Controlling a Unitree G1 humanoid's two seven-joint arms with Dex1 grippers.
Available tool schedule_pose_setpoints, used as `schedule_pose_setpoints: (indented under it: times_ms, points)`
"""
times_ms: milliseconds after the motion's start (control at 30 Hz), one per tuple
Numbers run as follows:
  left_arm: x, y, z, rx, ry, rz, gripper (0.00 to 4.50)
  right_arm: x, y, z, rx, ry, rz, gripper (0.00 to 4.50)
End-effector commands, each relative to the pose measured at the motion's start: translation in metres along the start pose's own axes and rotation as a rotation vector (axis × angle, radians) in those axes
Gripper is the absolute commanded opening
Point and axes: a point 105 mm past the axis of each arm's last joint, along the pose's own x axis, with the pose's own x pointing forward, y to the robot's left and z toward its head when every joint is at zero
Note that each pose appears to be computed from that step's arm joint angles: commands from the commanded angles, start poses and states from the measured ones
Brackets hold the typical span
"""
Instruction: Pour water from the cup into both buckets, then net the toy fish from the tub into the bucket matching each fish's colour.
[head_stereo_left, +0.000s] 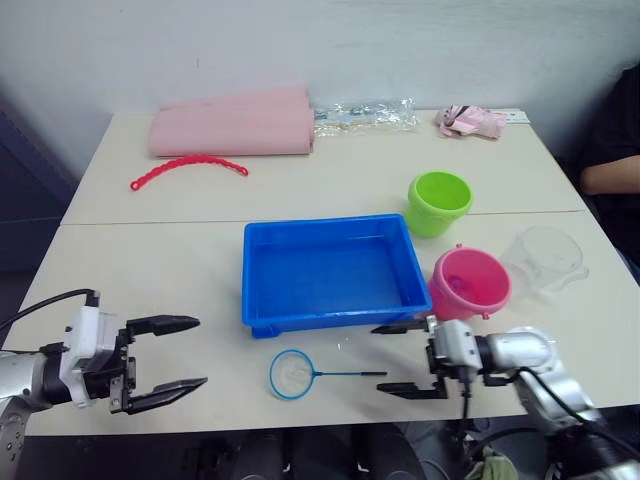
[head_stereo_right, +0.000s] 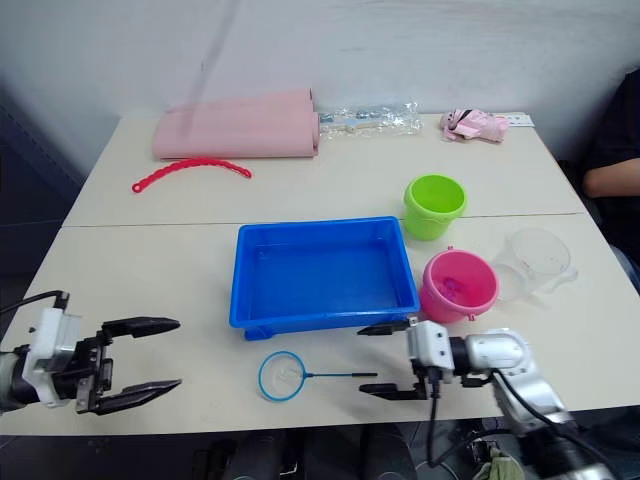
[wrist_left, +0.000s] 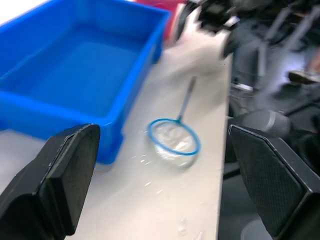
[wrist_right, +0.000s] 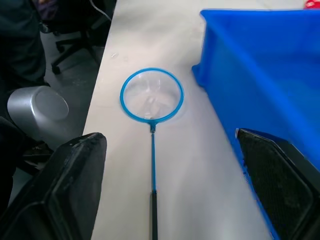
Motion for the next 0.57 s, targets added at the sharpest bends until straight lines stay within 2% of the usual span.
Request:
schedule_pose_setpoints:
  times_ms: [33,200,267,333,400,567]
  points:
    - [-0.018,0.012,-0.007,0.056,0.049,0.124,4.5,-0.034,-0.009,0.029,-0.083,0.021,-0.068,4.43]
    - [-0.034,0.025,-0.017,0.044,0.11,0.224,4.5,-0.081,-0.021,0.047,-0.107,0.109,-0.144,4.43]
    - [-0.045,0.025,-0.031,-0.021,0.207,0.26,4.5,-0.099,-0.023,0.049,-0.109,0.167,-0.164,4.43]
    - [-0.055,0.028,-0.036,-0.036,0.26,0.297,4.5,-0.111,-0.024,0.054,-0.101,0.193,-0.182,4.43]
    - [-0.059,0.035,-0.034,0.0,0.245,0.334,4.5,-0.12,-0.022,0.053,-0.094,0.231,-0.178,4.43]
    - [-0.056,0.04,-0.032,0.048,0.227,0.353,4.5,-0.14,-0.039,0.048,-0.117,0.264,-0.262,4.43]
